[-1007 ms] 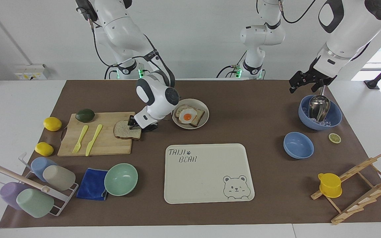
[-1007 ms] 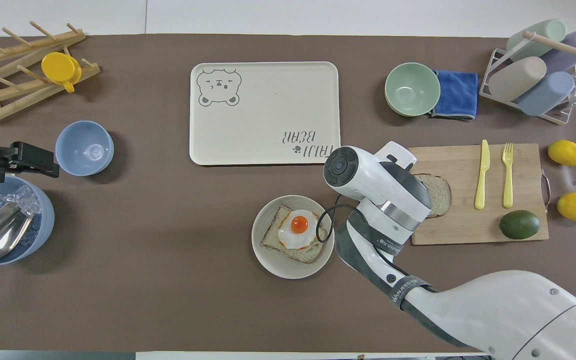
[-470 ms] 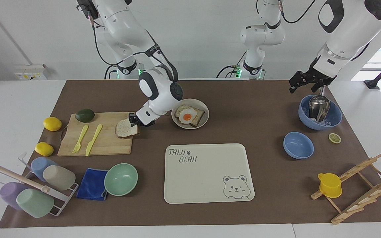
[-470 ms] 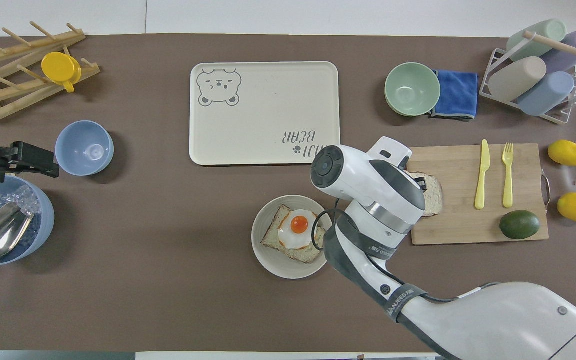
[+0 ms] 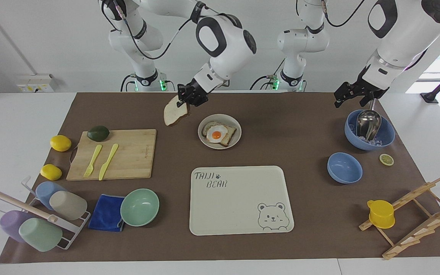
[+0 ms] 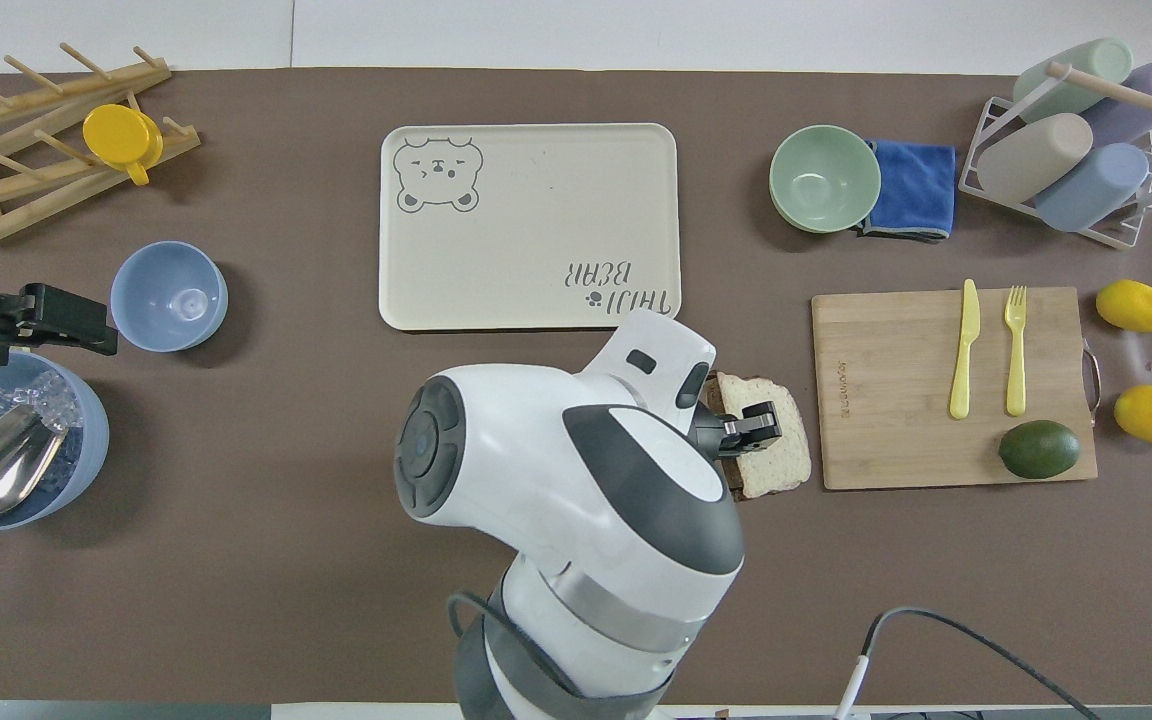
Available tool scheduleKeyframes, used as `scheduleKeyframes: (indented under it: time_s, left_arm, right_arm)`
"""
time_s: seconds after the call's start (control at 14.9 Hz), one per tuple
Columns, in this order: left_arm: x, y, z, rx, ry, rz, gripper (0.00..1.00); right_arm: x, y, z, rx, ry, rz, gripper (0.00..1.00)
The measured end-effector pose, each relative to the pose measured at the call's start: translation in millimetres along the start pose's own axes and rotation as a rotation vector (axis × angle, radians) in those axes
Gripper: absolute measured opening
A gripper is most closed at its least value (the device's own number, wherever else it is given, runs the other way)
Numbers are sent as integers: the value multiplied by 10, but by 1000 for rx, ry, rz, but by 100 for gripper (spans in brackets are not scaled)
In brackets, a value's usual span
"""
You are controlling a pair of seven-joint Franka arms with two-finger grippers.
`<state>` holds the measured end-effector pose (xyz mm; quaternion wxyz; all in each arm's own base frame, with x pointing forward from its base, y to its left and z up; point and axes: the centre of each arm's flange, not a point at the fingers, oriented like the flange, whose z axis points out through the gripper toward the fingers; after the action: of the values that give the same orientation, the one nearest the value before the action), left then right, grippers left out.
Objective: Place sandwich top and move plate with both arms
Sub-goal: 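Carry the bread over the plate and lower it onto the egg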
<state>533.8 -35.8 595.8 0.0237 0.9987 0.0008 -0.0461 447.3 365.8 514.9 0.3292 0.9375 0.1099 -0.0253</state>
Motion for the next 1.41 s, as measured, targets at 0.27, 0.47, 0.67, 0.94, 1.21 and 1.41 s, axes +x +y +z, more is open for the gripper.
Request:
scheduleKeyframes:
  time_s: [0.27,0.47,0.67,0.94,1.21,1.41]
  left_arm:
    - [1,-8,0,0,0,-1,100]
    - [1,-17,-1,0,0,-3,100]
    - [1,-18,-1,0,0,-3,100]
    - [2,-19,-1,0,1,-3,100]
    - [8,-19,-6,-1,6,-4,100]
    - [9,-19,-7,-1,7,-4,100]
  right_arm:
    - [169,-159,-217,158,98,-12,11]
    - [331,-403,-38,206,86,-30,11]
    - [325,-871,132,215,58,-26,11]
    - [265,-1171,349,180,44,-29,11]
    - [206,-1418,508,185,44,9,11]
    - [179,-1548,598,198,51,19,11]
